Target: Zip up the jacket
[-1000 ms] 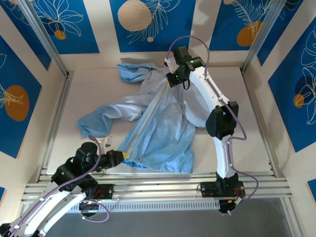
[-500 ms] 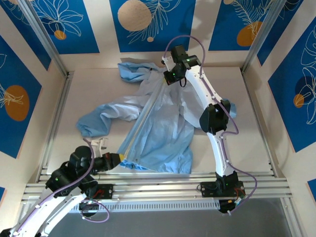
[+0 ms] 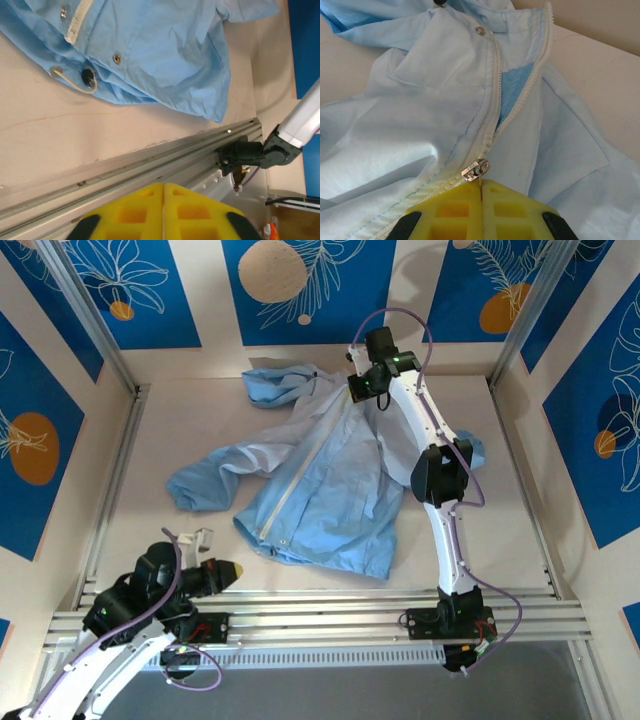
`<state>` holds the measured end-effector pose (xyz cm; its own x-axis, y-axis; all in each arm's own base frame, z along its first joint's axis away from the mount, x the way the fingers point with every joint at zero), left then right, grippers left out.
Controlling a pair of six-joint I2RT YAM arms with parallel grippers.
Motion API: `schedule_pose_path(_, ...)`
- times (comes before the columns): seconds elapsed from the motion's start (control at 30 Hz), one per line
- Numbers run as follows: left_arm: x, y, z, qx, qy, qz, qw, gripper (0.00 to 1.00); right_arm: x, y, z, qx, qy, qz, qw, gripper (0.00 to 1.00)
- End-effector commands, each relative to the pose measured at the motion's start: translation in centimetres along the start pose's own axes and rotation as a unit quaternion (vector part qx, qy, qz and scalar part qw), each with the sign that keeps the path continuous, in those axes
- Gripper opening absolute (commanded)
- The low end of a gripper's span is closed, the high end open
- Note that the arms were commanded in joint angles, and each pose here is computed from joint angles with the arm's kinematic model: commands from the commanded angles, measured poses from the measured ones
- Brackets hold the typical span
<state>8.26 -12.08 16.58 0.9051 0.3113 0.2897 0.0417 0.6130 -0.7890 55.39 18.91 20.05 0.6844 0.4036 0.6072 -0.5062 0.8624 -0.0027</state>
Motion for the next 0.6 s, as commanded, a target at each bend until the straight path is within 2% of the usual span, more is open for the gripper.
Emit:
schedule_pose_path(0.0,2.0,-1.2,-0.3,0.008,-0.035,-0.033,0.999,0.29,0.9,1.4,-0.2,0.017,-0.017,0.01,1.0,0.0)
schedule_pose_path(0.1,3.4,-1.5,-2.2,0.039,-0.031,-0.058,0.997,0.45,0.5,1.9,-0.1,0.02,-0.011,0.017,1.0,0.0)
schedule_pose_path(0.27,6.2,-1.4,-5.6,0.099,-0.027,-0.096,0.99,0.6,-0.3,2.7,-0.1,0.027,-0.001,0.024,0.999,0.0)
schedule_pose_path(0.4,8.5,-1.5,-7.7,0.131,-0.025,-0.146,0.98,0.67,-0.8,3.2,-0.2,0.035,0.002,0.021,0.999,0.0)
schedule_pose_path(0.57,8.9,-0.1,-10.9,0.182,0.046,-0.179,0.966,0.69,-1.1,3.7,-0.5,0.047,0.009,0.023,0.999,0.0)
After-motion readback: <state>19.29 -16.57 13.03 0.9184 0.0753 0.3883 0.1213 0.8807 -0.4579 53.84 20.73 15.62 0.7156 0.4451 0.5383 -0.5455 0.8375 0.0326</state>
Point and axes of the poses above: each hand's point on the last joint's axis, 136 mm out from that joint toward the fingers, its own z axis back along the fingers, its own y axis along the line the jaws close on, x = y × z, the point moved 3 cm from there along z, back along the fingers, and after that the axes turned 5 degrees about z, right-handed, at the moved point
